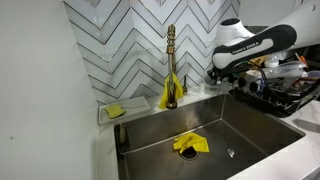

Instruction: Remove the green bottle from the clear bowl on the right of the tap and move it backwards on the sink edge, pick up the clear bowl to the right of the tap and put it in the clear bowl which is in the dishes drying rack

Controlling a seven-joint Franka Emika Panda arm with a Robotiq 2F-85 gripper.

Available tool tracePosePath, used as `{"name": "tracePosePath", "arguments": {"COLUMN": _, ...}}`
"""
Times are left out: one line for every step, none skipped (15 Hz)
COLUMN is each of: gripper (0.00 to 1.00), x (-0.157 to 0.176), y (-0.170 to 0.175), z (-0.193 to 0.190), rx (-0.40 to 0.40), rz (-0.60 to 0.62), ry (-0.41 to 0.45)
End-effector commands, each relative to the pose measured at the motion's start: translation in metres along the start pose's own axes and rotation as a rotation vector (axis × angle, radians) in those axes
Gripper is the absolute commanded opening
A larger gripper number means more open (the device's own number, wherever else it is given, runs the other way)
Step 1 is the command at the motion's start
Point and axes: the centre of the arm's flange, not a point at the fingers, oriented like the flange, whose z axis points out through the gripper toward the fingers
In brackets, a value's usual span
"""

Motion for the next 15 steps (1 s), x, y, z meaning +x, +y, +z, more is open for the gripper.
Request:
{"name": "tracePosePath", "arguments": {"gripper": 0.07, "x": 0.004, "y": 0.000, "z": -0.006, "rx": -0.007, "rz": 0.009, "ry": 0.003}}
{"name": "tracePosePath", "arguments": {"gripper": 0.07, "x": 0.005, "y": 0.001, "z": -0.009, "rx": -0.006, "rz": 0.013, "ry": 0.009}}
{"name": "tracePosePath", "arguments": {"gripper": 0.07, "x": 0.007, "y": 0.003, "z": -0.014, "rx": 0.007, "rz": 0.016, "ry": 0.012}}
{"name": "tracePosePath", "arguments": {"gripper": 0.07, "x": 0.008, "y": 0.005, "z": -0.018, "rx": 0.006, "rz": 0.022, "ry": 0.016}}
{"name": "tracePosePath", "arguments": {"gripper": 0.07, "x": 0.009, "y": 0.007, "z": -0.024, "rx": 0.017, "rz": 0.022, "ry": 0.021}}
{"name": "tracePosePath", "arguments": {"gripper": 0.07, "x": 0.011, "y": 0.008, "z": -0.030, "rx": 0.022, "rz": 0.026, "ry": 0.022}}
{"name": "tracePosePath", "arguments": {"gripper": 0.07, "x": 0.012, "y": 0.009, "z": -0.038, "rx": 0.036, "rz": 0.026, "ry": 0.022}}
{"name": "tracePosePath", "arguments": {"gripper": 0.07, "x": 0.013, "y": 0.010, "z": -0.044, "rx": 0.044, "rz": 0.027, "ry": 0.024}}
{"name": "tracePosePath", "arguments": {"gripper": 0.07, "x": 0.014, "y": 0.010, "z": -0.052, "rx": 0.057, "rz": 0.027, "ry": 0.022}}
{"name": "tracePosePath", "arguments": {"gripper": 0.07, "x": 0.014, "y": 0.010, "z": -0.059, "rx": 0.068, "rz": 0.027, "ry": 0.022}}
{"name": "tracePosePath", "arguments": {"gripper": 0.07, "x": 0.014, "y": 0.009, "z": -0.067, "rx": 0.082, "rz": 0.023, "ry": 0.019}}
{"name": "tracePosePath", "arguments": {"gripper": 0.07, "x": 0.013, "y": 0.008, "z": -0.074, "rx": 0.093, "rz": 0.021, "ry": 0.011}}
{"name": "tracePosePath", "arguments": {"gripper": 0.07, "x": 0.010, "y": 0.007, "z": -0.082, "rx": 0.101, "rz": 0.016, "ry": 0.002}}
{"name": "tracePosePath", "arguments": {"gripper": 0.07, "x": 0.008, "y": 0.007, "z": -0.091, "rx": 0.106, "rz": 0.013, "ry": -0.010}}
{"name": "tracePosePath", "arguments": {"gripper": 0.07, "x": 0.003, "y": 0.007, "z": -0.100, "rx": 0.106, "rz": 0.010, "ry": -0.028}}
